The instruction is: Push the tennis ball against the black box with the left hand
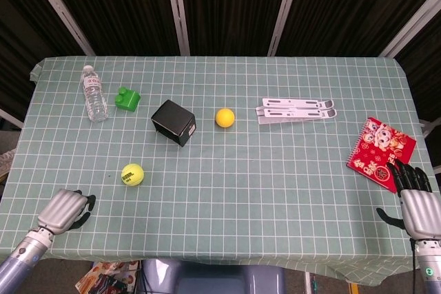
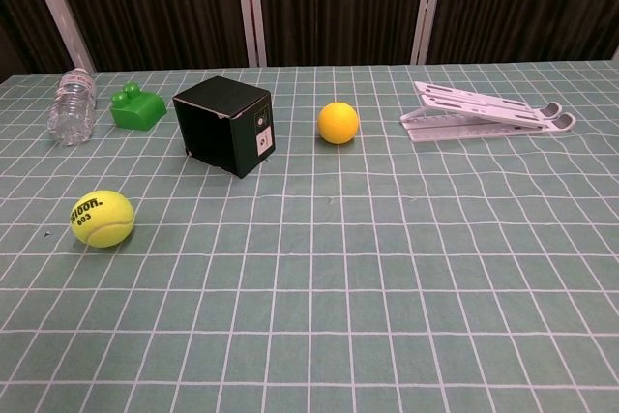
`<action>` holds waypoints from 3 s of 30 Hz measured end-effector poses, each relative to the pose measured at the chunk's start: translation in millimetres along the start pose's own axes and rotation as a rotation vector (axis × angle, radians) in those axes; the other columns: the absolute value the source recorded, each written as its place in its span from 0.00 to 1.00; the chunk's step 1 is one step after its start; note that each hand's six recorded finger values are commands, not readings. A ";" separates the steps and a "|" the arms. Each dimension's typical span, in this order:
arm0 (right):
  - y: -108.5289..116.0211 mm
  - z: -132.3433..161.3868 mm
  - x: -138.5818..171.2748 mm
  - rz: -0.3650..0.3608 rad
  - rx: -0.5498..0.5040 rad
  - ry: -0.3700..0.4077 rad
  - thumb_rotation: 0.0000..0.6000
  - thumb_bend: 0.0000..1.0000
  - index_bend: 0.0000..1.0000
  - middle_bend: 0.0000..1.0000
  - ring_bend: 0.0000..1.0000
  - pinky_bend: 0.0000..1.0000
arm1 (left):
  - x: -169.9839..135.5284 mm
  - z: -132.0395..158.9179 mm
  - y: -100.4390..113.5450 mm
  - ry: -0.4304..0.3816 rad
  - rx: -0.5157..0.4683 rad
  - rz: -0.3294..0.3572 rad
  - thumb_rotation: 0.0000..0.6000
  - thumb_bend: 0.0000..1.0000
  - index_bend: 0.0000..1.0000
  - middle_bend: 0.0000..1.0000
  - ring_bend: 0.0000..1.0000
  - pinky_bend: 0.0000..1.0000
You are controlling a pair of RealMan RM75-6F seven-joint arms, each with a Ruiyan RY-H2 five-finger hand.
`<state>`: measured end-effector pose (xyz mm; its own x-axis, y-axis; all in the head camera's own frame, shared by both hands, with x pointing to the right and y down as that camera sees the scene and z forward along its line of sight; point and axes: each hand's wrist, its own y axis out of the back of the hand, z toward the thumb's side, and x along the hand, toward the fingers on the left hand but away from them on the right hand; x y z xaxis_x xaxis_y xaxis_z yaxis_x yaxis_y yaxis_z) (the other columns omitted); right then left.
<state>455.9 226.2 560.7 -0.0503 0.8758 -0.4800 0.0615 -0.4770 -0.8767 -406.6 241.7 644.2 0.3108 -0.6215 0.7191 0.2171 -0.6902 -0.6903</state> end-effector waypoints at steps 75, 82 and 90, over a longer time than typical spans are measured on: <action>5.9 0.1 10.7 0.013 -0.039 0.030 1.00 0.23 0.00 0.00 0.00 0.00 | 183.4 61.8 39.8 -0.075 -0.043 0.111 1.00 0.34 0.43 0.33 0.25 0.37; 4.7 -1.1 12.8 0.023 -0.027 0.023 1.00 0.23 0.00 0.00 0.00 0.00 | 192.5 66.4 46.6 -0.084 -0.012 0.129 1.00 0.34 0.43 0.32 0.22 0.30; 4.2 -0.1 15.8 0.031 -0.019 0.019 1.00 0.23 0.00 0.00 0.00 0.00 | 201.5 65.5 57.1 -0.077 0.017 0.151 1.00 0.34 0.40 0.25 0.12 0.19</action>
<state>455.5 238.0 549.5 -0.0290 0.8621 -0.5059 0.0821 -0.5023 -0.8608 -271.0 101.3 744.5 0.4106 -0.6869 0.5997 0.1785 -0.5844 -0.7916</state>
